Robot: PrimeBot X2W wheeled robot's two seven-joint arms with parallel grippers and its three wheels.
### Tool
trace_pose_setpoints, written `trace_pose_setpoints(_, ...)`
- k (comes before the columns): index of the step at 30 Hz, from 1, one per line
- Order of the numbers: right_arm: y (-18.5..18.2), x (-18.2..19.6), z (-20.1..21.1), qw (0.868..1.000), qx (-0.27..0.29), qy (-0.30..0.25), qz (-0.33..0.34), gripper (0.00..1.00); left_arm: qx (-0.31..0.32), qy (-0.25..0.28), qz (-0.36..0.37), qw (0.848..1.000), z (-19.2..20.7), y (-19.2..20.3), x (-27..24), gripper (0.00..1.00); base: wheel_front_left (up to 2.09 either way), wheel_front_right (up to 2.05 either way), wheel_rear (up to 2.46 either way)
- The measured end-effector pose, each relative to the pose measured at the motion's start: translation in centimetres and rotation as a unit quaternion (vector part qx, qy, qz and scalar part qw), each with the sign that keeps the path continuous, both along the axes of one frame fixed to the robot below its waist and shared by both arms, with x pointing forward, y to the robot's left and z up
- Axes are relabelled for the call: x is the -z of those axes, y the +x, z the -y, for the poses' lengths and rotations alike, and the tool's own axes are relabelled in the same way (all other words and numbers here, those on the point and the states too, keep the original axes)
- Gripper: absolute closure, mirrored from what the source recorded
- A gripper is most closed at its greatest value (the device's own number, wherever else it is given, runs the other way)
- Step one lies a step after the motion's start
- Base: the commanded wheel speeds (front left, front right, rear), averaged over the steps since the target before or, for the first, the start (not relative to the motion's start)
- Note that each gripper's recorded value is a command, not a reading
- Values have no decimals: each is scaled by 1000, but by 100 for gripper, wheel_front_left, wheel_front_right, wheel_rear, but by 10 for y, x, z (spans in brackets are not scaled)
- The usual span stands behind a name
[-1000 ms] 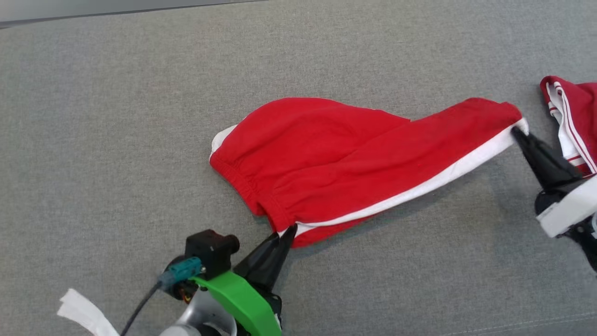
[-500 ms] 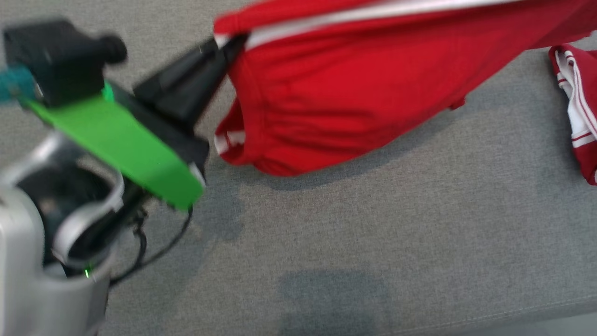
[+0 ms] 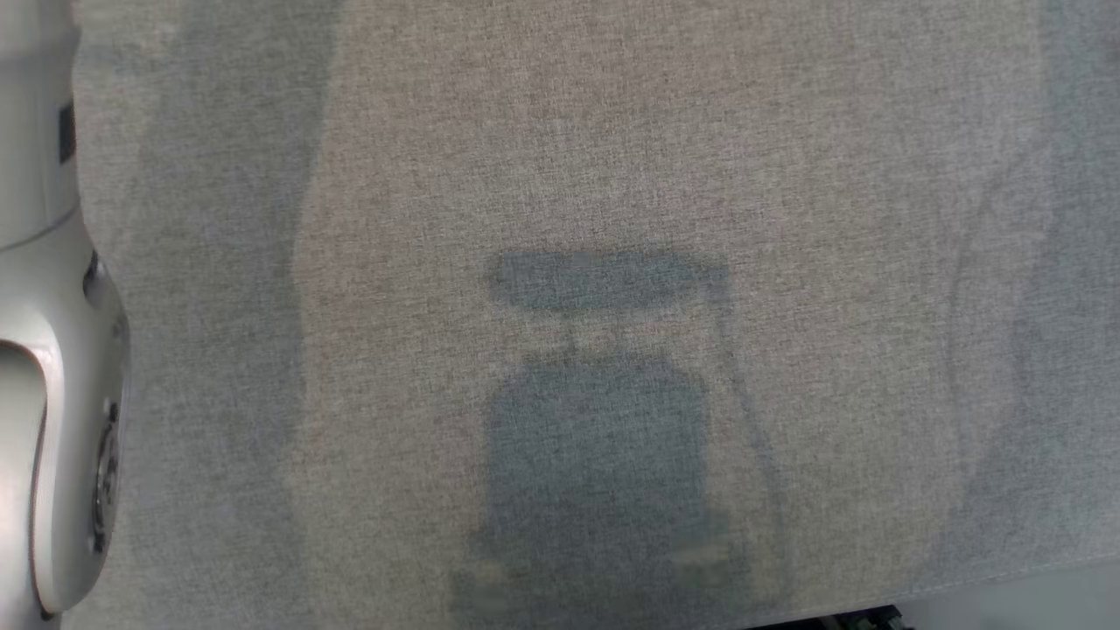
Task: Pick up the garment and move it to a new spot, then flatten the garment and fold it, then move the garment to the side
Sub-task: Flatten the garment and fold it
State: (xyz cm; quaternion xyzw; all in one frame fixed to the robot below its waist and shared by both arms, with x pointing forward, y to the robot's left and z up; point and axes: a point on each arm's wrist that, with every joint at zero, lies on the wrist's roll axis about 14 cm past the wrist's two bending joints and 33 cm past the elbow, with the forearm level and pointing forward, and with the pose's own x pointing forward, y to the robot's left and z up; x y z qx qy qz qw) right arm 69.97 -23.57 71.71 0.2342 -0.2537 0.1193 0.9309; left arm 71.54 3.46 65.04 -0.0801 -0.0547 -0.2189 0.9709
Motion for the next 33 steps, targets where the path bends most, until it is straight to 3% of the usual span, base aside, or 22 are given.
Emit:
trace_pose_setpoints(2,12,12,-1,1000,12,7,0,100,-3,-14,12,1000,3,13,13,100,0,0,0)
trace_pose_setpoints(8,21,77,-10,998,-1,10,-61,100,22,-24,-49,998,19,26,90,100,0,0,0)
trace_pose_setpoints(11,5,140,-7,992,-6,2,-129,100,39,-28,-104,993,28,13,146,100,0,0,0)
trace_pose_setpoints(15,-35,195,-2,982,-9,-30,-188,100,57,-30,-156,986,36,-16,193,100,0,0,0)
trace_pose_setpoints(19,-84,243,5,965,-13,-69,-251,100,102,-35,-199,974,53,-69,229,100,0,0,0)
trace_pose_setpoints(23,-134,266,6,953,-20,-74,-293,100,113,-38,-223,967,39,-123,253,100,0,0,0)
trace_pose_setpoints(29,-221,271,13,943,-10,-62,-326,100,114,-44,-263,957,20,-222,267,100,0,0,0)
trace_pose_setpoints(33,-292,277,18,931,2,-55,-360,100,86,-77,-328,938,6,-307,271,100,0,0,0)
